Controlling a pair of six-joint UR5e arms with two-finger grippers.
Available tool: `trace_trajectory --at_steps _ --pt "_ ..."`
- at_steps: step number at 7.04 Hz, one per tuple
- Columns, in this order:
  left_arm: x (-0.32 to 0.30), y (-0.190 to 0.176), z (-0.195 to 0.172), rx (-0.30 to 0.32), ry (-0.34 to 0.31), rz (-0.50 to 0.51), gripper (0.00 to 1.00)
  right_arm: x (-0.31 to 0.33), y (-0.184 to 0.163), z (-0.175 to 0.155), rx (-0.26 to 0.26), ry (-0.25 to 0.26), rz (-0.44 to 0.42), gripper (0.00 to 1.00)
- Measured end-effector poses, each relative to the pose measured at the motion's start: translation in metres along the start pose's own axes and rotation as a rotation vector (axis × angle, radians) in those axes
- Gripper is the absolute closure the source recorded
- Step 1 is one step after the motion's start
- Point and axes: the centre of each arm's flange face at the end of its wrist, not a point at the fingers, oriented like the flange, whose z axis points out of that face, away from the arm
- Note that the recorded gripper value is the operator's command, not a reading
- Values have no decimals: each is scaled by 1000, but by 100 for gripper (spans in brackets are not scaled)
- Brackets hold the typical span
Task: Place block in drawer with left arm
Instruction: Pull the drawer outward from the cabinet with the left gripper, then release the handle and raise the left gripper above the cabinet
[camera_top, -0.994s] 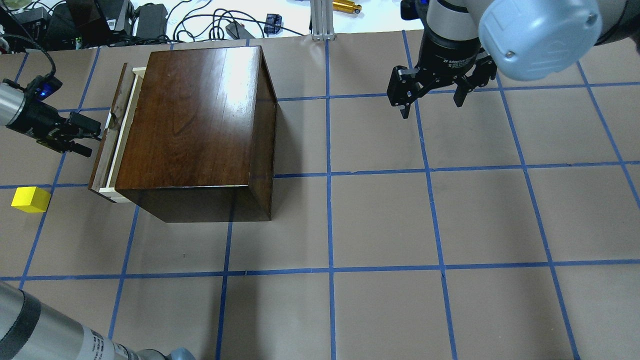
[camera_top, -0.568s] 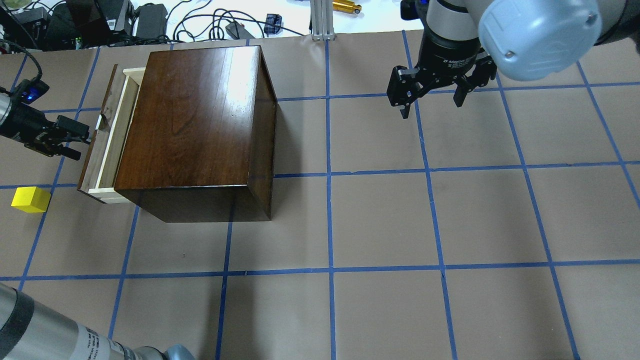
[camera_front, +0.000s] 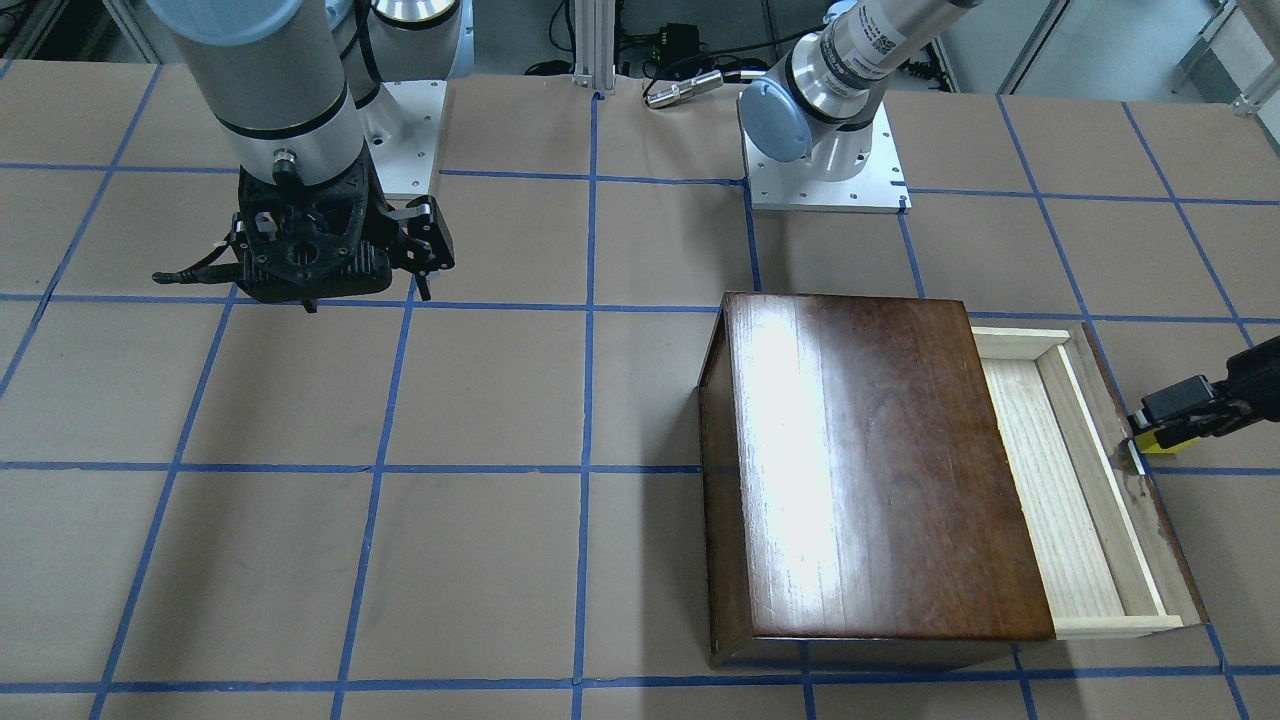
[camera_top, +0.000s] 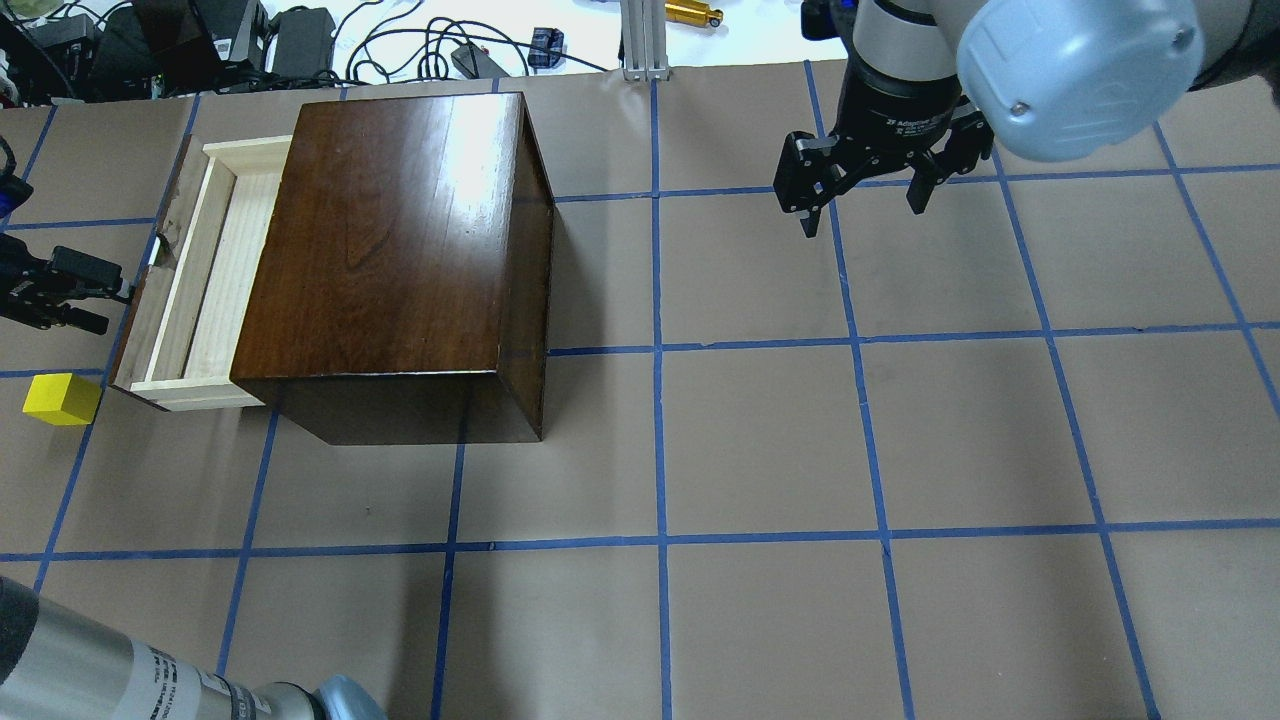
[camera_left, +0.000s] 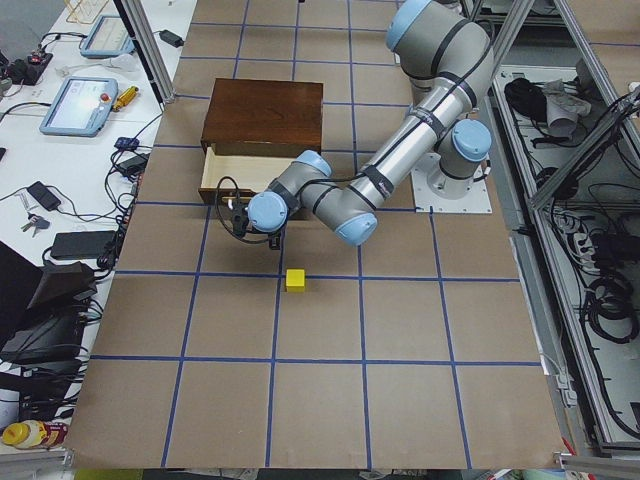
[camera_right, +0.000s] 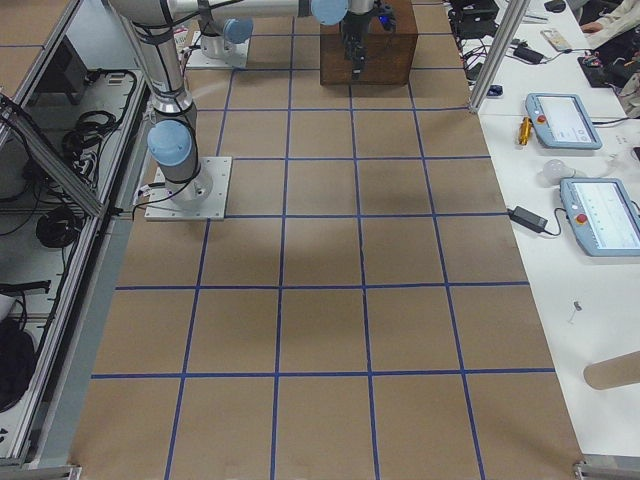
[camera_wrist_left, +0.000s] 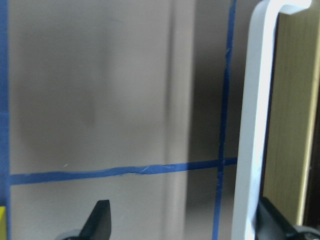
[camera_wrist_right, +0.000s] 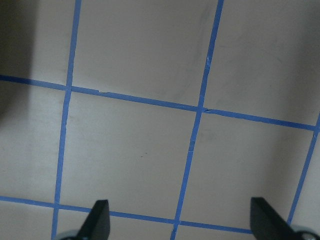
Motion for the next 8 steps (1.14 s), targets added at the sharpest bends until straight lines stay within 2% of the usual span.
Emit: trace_trajectory --at_steps 3,6,8 --pt "0 5 -15 12 -22 -5 0 0 0 0 0 0 0 0" --pt "41 22 -79 7 -123 18 0 0 0 0 0 0 -1 0" --pt "88 52 -124 1 -166 25 0 0 0 0 0 0 -1 0"
